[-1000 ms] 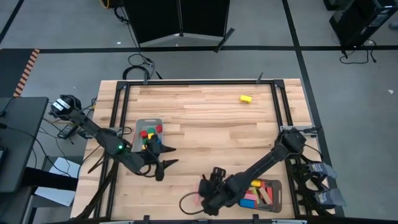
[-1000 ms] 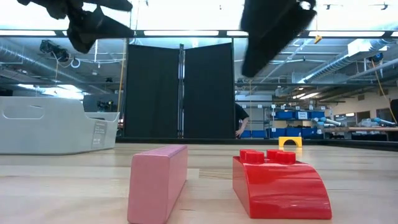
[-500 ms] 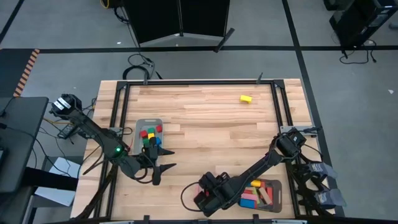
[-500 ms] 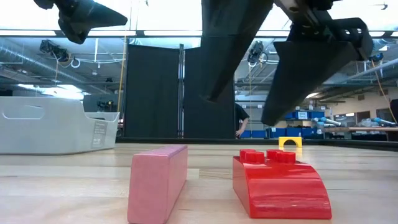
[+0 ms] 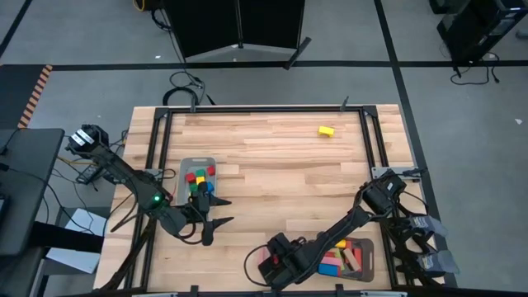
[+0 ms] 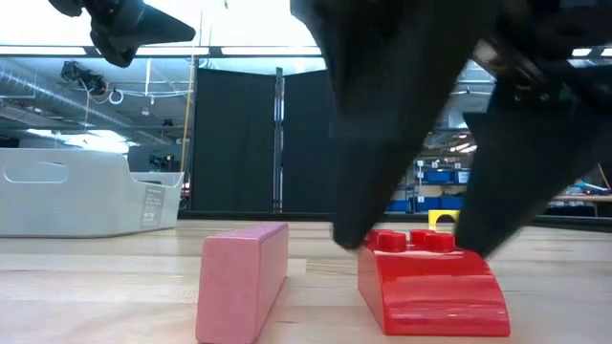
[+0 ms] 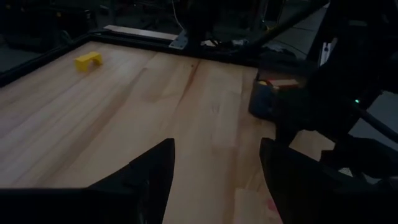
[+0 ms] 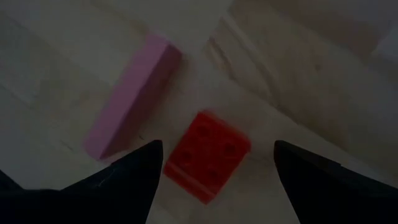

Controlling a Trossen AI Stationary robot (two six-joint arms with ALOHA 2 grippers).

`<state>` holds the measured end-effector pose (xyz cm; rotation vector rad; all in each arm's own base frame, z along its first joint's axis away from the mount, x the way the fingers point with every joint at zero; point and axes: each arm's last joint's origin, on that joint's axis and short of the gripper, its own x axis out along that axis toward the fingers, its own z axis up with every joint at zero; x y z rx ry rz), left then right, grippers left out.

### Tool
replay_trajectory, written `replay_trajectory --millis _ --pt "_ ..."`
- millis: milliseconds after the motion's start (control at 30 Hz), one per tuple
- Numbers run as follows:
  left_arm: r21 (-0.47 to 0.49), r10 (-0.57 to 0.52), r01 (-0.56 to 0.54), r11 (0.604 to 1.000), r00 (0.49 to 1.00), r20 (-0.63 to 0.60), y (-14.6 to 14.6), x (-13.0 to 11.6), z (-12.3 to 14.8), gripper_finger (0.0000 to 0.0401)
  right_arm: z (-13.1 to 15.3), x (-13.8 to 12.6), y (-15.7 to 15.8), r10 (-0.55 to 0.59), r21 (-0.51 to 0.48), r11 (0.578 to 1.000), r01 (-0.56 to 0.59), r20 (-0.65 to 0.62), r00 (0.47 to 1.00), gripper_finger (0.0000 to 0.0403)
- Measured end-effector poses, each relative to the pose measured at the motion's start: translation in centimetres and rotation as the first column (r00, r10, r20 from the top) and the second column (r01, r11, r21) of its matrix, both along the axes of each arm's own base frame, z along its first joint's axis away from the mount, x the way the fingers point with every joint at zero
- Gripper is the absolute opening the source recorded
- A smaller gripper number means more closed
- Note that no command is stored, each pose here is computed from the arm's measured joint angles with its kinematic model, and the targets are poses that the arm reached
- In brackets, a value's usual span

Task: Sort blocks by size
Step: Put the red block into the grey bin

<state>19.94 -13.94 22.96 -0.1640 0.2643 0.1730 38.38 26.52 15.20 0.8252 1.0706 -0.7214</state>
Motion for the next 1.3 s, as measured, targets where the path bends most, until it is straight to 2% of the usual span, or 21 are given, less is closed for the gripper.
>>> replay_trajectory --millis 333,500,700,867,967,1100,1200,1300 --pt "0.023 0.000 0.001 1.000 1.000 -0.027 0.1 -0.1 -0.3 0.0243 -1.7 0.4 0.3 -0.013 0.021 1.000 0.014 -0.023 1.000 0.0291" --pt "0.025 0.002 -0.001 1.000 1.000 -0.027 0.1 -0.1 -0.3 0.0243 -1.8 0.2 0.2 -0.013 0.016 1.000 0.013 -0.045 0.999 0.0247" --pt "0.042 0.013 -0.013 0.999 1.000 -0.010 0.1 0.0 -0.1 0.0243 -2.0 0.0 0.1 0.015 0.004 1.000 -0.015 -0.073 0.997 0.0159" --pt "0.051 0.022 -0.022 0.998 1.000 0.012 0.1 0.1 0.1 0.0243 -1.7 0.0 0.1 0.089 -0.034 0.995 -0.091 -0.071 0.993 0.0153" --pt "0.056 0.033 -0.035 0.998 0.999 0.036 0.2 0.0 0.5 0.0243 -1.1 0.2 0.0 0.164 -0.100 0.980 -0.170 -0.066 0.984 0.0153" --pt "0.059 0.018 -0.026 0.998 0.992 0.126 0.4 -0.2 2.2 0.0243 1.0 1.9 -1.4 0.253 -0.276 0.930 -0.241 0.009 0.967 0.0153" --pt "0.068 -0.014 0.001 0.998 0.983 0.183 0.4 -0.8 3.5 0.0243 3.3 4.0 -2.9 0.329 -0.402 0.874 -0.274 0.074 0.941 0.0153" --pt "0.088 -0.057 0.037 0.995 0.970 0.238 0.4 -1.8 4.9 0.0243 4.4 6.9 -5.0 0.430 -0.526 0.796 -0.299 0.143 0.892 0.0153"
